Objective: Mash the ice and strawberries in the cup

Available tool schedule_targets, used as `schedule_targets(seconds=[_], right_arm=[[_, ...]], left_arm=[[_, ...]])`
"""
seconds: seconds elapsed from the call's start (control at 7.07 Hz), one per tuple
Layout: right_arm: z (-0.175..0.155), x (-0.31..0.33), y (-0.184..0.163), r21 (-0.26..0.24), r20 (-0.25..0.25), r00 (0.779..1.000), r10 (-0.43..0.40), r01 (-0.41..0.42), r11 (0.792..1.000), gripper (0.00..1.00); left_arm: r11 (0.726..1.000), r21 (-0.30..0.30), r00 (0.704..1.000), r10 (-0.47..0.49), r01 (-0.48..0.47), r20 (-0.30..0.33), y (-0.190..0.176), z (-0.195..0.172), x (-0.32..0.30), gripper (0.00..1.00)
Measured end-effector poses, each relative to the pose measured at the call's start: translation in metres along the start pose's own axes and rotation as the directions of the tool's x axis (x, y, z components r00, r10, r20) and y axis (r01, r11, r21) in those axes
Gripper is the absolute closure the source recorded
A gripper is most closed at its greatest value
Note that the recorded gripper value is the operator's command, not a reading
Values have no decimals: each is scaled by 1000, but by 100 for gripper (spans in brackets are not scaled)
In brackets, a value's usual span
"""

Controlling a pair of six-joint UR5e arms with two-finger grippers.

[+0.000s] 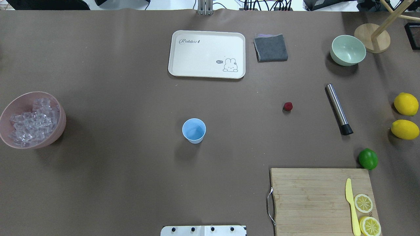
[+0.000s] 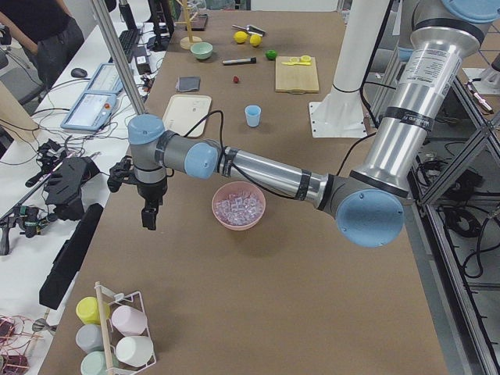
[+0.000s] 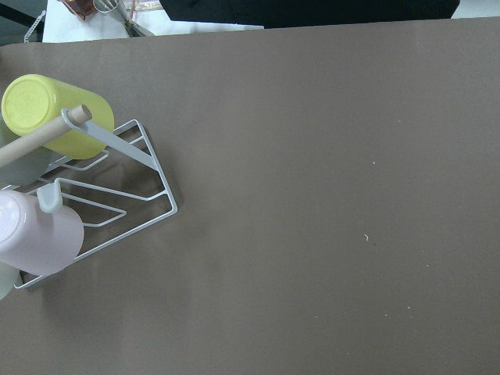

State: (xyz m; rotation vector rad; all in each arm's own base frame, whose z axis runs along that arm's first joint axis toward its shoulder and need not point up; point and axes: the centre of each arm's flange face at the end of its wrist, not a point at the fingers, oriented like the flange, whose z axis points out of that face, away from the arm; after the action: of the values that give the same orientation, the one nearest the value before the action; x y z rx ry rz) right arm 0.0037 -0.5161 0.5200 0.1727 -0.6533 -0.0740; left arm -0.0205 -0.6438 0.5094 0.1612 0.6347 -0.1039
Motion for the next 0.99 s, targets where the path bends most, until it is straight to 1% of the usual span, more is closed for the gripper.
schedule_targets(seconds=[0.42,0.71,0.99], right_arm=[[-4,-3,-2,9,1,1000,-5,5,1000,0],[-5,-4,-1,11,2,1000,-5,5,1000,0],[-10,-7,0,19,3,1000,-12,12,1000,0]], left_arm=[[1000,5,1000,-7,7,9,0,-2,-7,2],[1000,28,999,-1,-1,50,-4,-6,-7,2],[1000,27,998,-3,1,66,0,-3,-11,2]])
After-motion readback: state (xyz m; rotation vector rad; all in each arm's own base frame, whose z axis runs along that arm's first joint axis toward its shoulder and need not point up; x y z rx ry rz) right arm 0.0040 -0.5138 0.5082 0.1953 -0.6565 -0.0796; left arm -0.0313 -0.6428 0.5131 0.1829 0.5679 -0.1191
